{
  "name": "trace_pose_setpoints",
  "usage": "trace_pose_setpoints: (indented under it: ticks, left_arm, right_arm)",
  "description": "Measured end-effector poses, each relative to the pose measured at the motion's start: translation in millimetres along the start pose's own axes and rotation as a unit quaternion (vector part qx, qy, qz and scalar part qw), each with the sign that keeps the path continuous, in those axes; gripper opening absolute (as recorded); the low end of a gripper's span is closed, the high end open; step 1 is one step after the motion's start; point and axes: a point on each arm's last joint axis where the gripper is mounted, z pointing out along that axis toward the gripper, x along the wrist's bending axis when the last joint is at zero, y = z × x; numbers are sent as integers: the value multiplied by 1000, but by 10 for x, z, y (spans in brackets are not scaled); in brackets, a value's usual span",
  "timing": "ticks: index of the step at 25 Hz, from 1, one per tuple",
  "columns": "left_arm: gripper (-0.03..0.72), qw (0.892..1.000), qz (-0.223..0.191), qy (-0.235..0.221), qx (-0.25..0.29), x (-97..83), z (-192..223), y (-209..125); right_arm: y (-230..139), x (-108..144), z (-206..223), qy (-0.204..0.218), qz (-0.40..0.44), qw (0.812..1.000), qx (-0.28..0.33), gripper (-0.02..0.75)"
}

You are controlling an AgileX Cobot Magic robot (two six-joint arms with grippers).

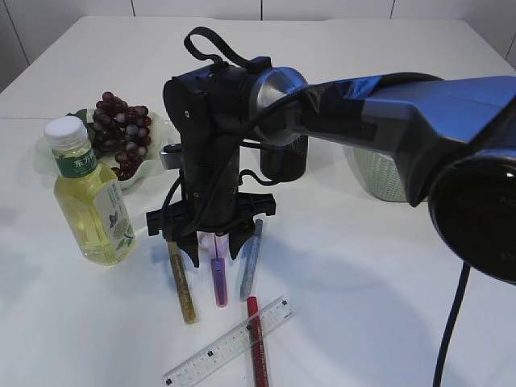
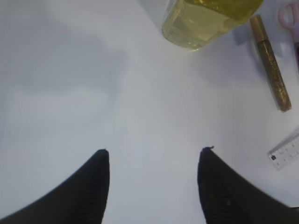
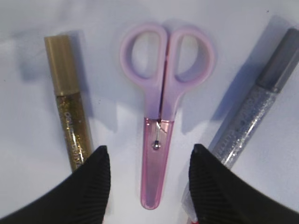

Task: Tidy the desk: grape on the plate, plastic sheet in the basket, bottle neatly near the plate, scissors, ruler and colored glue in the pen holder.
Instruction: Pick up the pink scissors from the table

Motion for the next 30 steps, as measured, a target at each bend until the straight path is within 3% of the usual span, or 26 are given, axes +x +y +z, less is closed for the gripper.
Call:
trace_pose_setpoints:
  ticks: [30]
  left_arm:
    - [435,1000,-4,-7,0,-12,0,0]
  right_arm:
    - [68,-12,-2,-7,-8,999,-37,430]
